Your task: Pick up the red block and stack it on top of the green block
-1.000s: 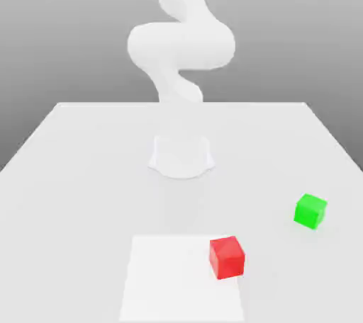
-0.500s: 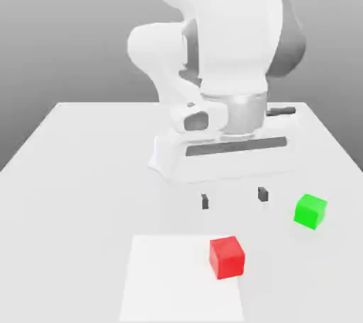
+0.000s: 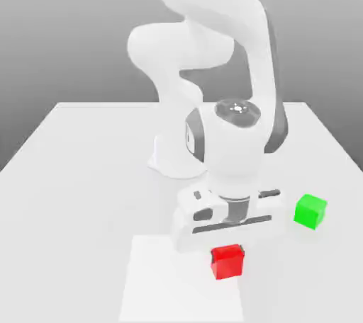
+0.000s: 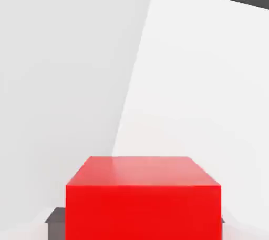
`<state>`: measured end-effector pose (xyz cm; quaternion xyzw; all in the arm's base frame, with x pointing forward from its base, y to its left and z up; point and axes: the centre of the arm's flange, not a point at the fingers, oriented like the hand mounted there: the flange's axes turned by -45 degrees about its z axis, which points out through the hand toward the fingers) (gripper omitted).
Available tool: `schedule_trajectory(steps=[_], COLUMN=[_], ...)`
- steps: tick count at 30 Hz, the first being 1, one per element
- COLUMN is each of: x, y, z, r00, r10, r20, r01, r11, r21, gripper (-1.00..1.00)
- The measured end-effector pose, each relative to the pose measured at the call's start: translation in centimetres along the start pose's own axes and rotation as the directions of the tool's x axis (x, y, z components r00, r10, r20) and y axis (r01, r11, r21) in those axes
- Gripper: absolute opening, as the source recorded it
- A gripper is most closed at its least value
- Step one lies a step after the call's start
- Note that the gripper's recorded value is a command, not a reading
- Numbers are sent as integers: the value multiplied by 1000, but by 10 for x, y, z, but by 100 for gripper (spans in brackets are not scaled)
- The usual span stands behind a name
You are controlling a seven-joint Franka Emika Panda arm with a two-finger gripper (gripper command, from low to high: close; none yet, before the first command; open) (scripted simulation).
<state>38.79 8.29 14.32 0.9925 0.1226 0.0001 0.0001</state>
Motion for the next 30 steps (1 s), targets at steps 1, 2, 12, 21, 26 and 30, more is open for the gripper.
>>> schedule_trajectory(steps=[1, 2, 12, 21, 26, 30], x=[0, 1, -17, -94, -98, -98], y=[0, 0, -100, -231, -237, -236], z=[-4, -11, -81, -96, -53, -44], r00=[1000, 1000, 921, 465, 435, 434], r10=[0, 0, -390, -886, -901, -901], r20=[0, 0, -5, 0, 2, 2], r01=[0, 0, 390, 886, 901, 901], r11=[1000, 1000, 921, 465, 435, 434], r21=[0, 0, 17, 1, -2, -1], gripper=[-100, -100, -100, -100, -100, 100])
